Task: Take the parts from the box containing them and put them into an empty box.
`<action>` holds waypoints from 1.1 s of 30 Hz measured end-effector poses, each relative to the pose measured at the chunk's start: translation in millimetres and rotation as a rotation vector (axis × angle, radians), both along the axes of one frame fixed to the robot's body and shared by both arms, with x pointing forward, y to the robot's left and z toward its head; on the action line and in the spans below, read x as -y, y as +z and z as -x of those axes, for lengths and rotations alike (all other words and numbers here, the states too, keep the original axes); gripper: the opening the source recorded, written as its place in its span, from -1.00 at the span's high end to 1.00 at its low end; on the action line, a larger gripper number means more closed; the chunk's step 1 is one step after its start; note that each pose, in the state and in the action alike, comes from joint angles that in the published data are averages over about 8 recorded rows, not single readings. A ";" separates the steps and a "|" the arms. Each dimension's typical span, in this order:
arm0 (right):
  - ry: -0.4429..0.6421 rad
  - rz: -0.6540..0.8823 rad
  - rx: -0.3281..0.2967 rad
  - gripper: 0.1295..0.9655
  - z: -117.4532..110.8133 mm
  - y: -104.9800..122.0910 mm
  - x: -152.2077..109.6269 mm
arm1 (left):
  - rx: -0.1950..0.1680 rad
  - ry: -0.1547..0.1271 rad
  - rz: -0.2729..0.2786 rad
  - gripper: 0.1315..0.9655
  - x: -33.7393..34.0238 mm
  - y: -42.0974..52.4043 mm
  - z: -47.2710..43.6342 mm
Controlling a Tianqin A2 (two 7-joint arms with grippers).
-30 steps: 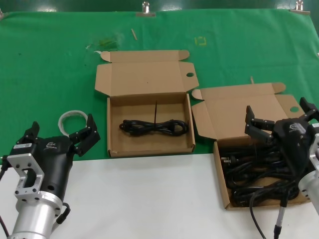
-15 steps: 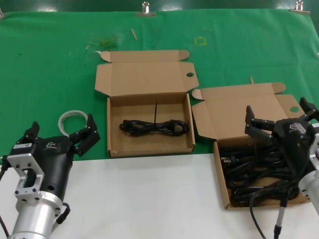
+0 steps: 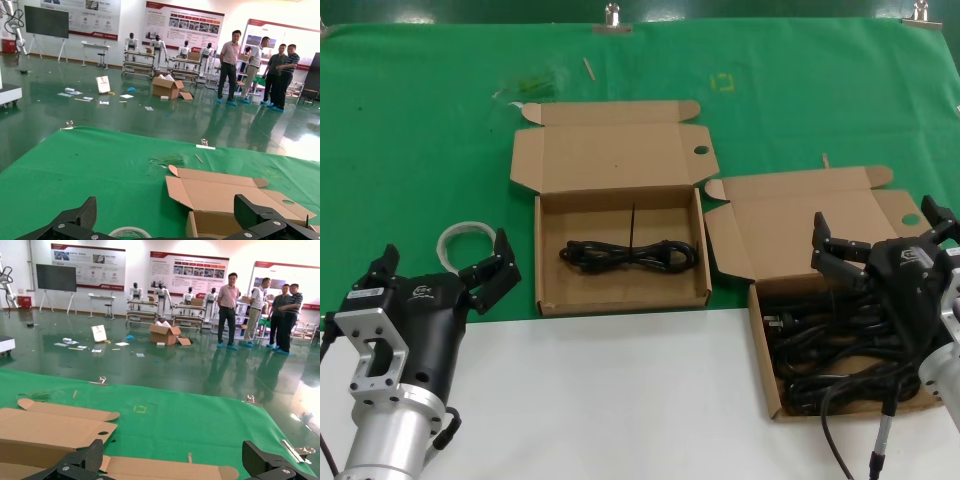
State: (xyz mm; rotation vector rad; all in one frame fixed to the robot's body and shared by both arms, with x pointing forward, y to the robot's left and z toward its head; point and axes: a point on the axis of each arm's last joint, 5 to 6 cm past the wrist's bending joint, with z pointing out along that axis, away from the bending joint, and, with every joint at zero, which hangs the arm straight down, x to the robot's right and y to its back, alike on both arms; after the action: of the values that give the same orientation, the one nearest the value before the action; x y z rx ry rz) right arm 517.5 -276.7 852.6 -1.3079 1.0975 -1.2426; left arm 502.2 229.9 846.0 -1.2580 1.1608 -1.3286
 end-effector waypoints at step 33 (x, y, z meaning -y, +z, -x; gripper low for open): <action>0.000 0.000 0.000 -1.00 0.0 0.0 0.0 | 0.000 0.000 0.000 -1.00 0.0 0.0 0.0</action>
State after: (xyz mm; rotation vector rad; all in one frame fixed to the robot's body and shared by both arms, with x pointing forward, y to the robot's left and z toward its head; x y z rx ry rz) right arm 517.5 -276.7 852.6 -1.3079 1.0975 -1.2426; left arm 502.2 229.9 846.0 -1.2581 1.1608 -1.3286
